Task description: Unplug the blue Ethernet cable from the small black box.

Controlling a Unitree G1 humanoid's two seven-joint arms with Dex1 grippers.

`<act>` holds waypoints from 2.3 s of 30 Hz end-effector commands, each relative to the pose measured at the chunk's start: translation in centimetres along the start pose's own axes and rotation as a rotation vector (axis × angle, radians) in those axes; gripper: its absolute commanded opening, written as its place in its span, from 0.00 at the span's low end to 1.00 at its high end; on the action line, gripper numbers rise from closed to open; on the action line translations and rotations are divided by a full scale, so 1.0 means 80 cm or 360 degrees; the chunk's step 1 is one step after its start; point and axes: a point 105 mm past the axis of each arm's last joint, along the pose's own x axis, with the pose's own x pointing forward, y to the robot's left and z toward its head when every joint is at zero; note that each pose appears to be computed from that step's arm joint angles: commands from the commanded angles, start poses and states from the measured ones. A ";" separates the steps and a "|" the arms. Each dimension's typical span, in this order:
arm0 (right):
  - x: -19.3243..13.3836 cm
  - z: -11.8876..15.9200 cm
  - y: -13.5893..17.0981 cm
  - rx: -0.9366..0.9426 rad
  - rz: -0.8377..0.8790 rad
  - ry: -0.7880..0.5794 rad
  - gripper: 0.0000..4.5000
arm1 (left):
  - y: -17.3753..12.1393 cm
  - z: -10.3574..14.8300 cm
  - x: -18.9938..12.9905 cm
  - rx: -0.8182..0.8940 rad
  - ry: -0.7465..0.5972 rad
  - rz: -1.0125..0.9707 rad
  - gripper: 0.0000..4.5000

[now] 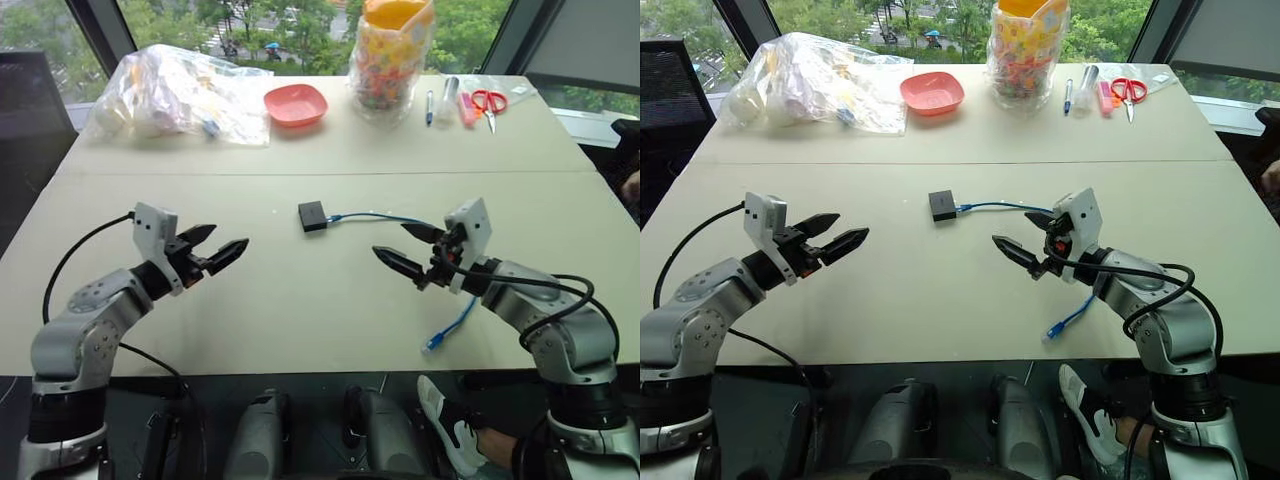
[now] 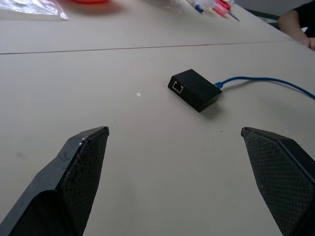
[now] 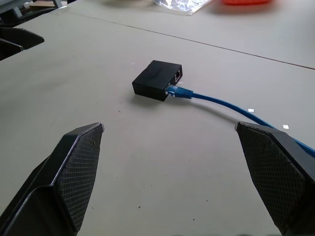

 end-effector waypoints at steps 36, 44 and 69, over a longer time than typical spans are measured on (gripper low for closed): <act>0.165 -0.008 -0.049 -0.0493 0.0289 0.0325 1.00 | 0.008 0.053 -0.007 0.0317 0.0127 -0.0294 1.00; 0.176 -0.065 -0.019 -0.0440 0.0497 0.0775 0.70 | -0.013 0.023 -0.036 0.0230 0.0081 -0.0093 1.00; 0.155 0.086 -0.031 -0.1951 -0.0010 -0.0190 0.01 | 0.006 0.100 0.158 -0.0133 -0.0088 -0.0669 1.00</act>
